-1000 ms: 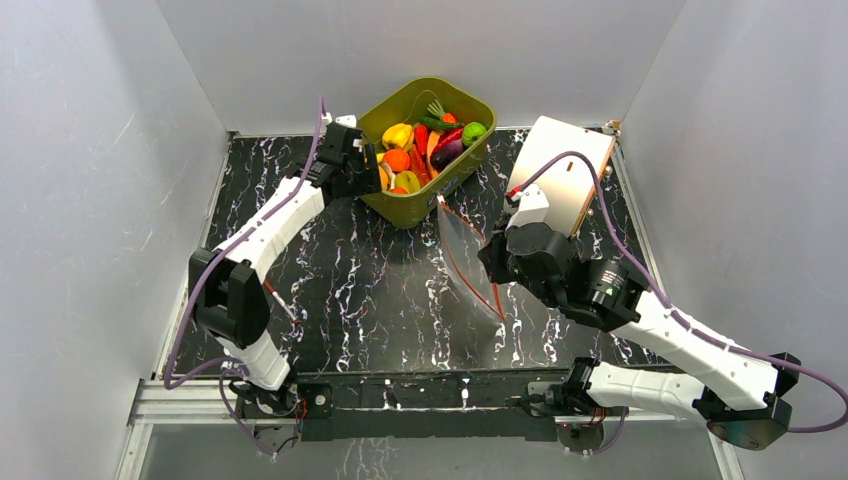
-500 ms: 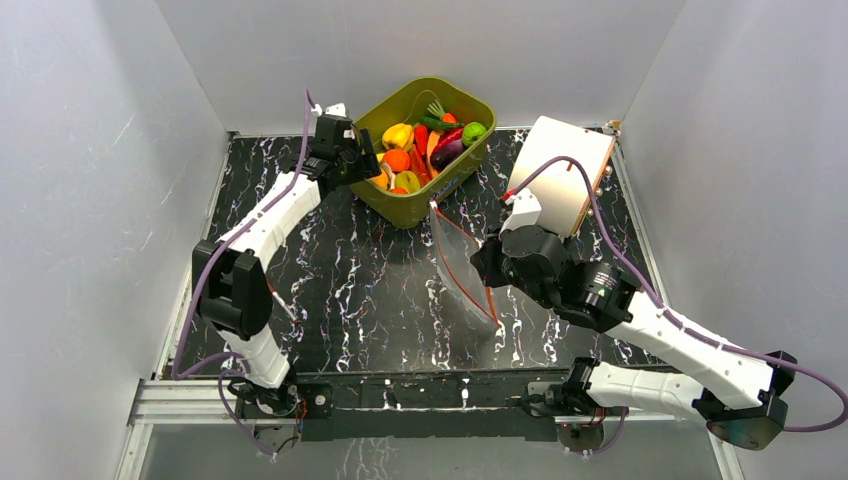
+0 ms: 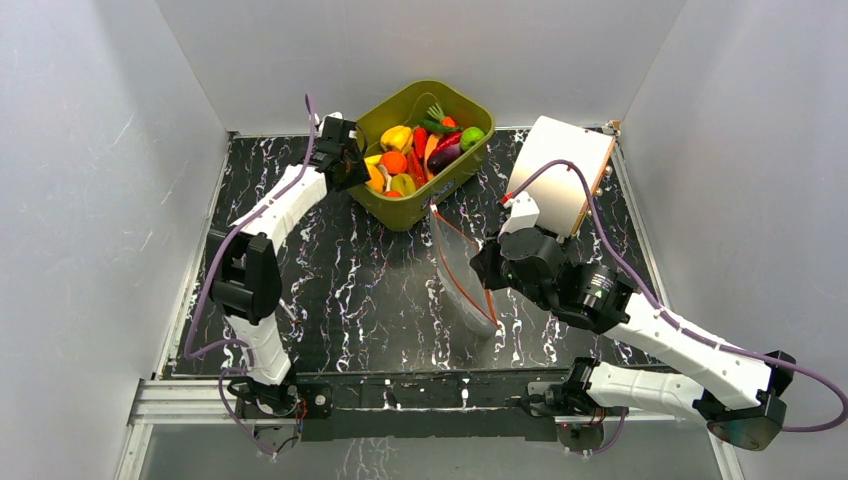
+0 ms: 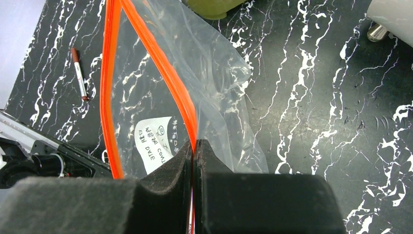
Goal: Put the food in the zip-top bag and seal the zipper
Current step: Move the bin to the center of the board.
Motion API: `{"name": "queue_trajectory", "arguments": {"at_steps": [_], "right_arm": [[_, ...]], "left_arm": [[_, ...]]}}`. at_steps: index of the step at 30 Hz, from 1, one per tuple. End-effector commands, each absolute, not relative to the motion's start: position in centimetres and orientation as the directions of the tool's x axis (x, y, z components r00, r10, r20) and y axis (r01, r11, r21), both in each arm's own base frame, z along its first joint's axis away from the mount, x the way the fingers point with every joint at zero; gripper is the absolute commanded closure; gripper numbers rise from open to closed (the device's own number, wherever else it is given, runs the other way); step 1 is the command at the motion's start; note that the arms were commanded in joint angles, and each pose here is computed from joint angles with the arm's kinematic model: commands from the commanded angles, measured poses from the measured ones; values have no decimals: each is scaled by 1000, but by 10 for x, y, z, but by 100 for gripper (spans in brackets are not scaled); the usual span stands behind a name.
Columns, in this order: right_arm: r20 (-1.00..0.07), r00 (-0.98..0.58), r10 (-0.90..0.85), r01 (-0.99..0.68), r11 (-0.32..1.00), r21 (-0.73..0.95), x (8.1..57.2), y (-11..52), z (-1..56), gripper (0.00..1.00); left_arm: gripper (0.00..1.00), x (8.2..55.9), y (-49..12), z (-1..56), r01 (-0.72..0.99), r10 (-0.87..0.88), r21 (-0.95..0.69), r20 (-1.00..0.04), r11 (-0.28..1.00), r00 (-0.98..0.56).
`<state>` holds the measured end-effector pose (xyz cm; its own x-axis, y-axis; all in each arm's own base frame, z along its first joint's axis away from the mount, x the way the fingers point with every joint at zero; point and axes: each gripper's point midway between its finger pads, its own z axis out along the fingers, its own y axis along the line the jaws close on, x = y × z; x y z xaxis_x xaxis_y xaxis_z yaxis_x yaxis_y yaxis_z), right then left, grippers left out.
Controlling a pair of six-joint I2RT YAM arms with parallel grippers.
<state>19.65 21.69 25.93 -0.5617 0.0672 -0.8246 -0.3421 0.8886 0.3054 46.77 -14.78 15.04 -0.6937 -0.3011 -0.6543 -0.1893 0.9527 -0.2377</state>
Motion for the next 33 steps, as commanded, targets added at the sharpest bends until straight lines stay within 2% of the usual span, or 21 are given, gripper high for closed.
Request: {"name": "queue_trajectory", "arguments": {"at_steps": [1, 5, 16, 18, 22, 27, 30, 33], "right_arm": [[-841, -523, 135, -347, 868, 355, 200, 220, 277, 100], [-842, -523, 134, -347, 869, 354, 200, 220, 276, 100], [-848, -517, 119, -348, 876, 335, 201, 216, 271, 100], [-850, -514, 114, -346, 879, 327, 201, 216, 270, 100], [-851, -513, 109, -345, 882, 321, 203, 217, 270, 100], [-850, -516, 106, -341, 885, 318, 203, 217, 272, 100], [-848, -519, 112, -319, 894, 313, 203, 211, 276, 100], [-848, -517, 117, -305, 901, 310, 202, 205, 280, 100]], "left_arm": [[69, 438, -115, 174, -249, -276, -139, -672, 958, -688], [73, 414, -101, 177, -283, -285, -114, -667, 952, -689], [74, 334, -75, 188, -315, -306, -103, -635, 944, -709], [70, 324, -74, 193, -304, -301, -108, -632, 947, -714], [54, 313, -72, 216, -282, -304, -144, -659, 949, -687], [41, 315, -78, 235, -228, -283, -173, -686, 958, -670], [37, 327, -95, 251, -76, -200, -199, -730, 977, -653], [37, 344, -116, 268, 84, -98, -195, -766, 977, -635]]}}
